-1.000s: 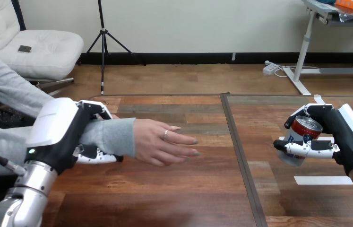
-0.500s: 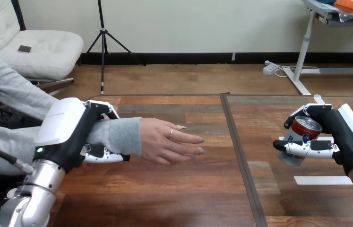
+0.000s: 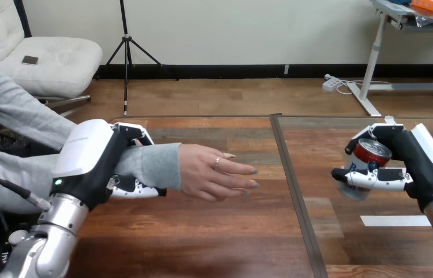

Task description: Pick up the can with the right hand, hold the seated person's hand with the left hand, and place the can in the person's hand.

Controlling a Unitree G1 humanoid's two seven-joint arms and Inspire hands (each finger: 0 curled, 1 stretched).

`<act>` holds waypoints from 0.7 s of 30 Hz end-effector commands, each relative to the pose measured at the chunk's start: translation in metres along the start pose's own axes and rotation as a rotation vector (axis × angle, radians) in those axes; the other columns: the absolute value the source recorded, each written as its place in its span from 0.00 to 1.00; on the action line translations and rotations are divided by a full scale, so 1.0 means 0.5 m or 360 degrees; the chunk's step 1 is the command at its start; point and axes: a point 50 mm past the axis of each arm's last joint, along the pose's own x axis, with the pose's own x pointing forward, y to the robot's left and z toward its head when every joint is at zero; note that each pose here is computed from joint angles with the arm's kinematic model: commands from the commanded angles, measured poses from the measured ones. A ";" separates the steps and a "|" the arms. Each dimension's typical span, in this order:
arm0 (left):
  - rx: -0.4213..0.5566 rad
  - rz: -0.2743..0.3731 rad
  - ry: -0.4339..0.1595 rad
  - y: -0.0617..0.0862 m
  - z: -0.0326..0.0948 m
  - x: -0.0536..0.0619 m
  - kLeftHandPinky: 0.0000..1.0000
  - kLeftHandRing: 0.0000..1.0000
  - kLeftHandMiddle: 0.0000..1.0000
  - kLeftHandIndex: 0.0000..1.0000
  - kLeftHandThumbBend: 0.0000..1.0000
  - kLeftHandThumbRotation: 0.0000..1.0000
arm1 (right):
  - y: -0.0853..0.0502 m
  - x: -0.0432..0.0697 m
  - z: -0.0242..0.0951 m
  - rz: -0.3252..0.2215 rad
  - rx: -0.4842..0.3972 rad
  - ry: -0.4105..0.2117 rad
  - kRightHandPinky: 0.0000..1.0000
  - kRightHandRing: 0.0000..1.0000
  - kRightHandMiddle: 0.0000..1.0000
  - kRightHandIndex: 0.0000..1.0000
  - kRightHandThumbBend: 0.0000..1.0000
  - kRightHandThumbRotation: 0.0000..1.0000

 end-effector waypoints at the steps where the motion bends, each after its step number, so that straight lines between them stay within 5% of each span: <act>1: -0.0052 0.0246 -0.0253 0.049 0.060 0.072 0.14 0.17 0.26 0.40 0.80 0.00 | -0.011 0.059 0.073 -0.0077 0.0035 -0.0249 0.33 0.36 0.41 0.46 0.64 0.00; 21: -0.0049 0.0206 -0.0232 0.051 0.051 0.066 0.17 0.21 0.30 0.41 0.78 0.00 | 0.024 0.095 0.111 -0.0013 0.0065 -0.0348 0.35 0.37 0.41 0.45 0.65 0.00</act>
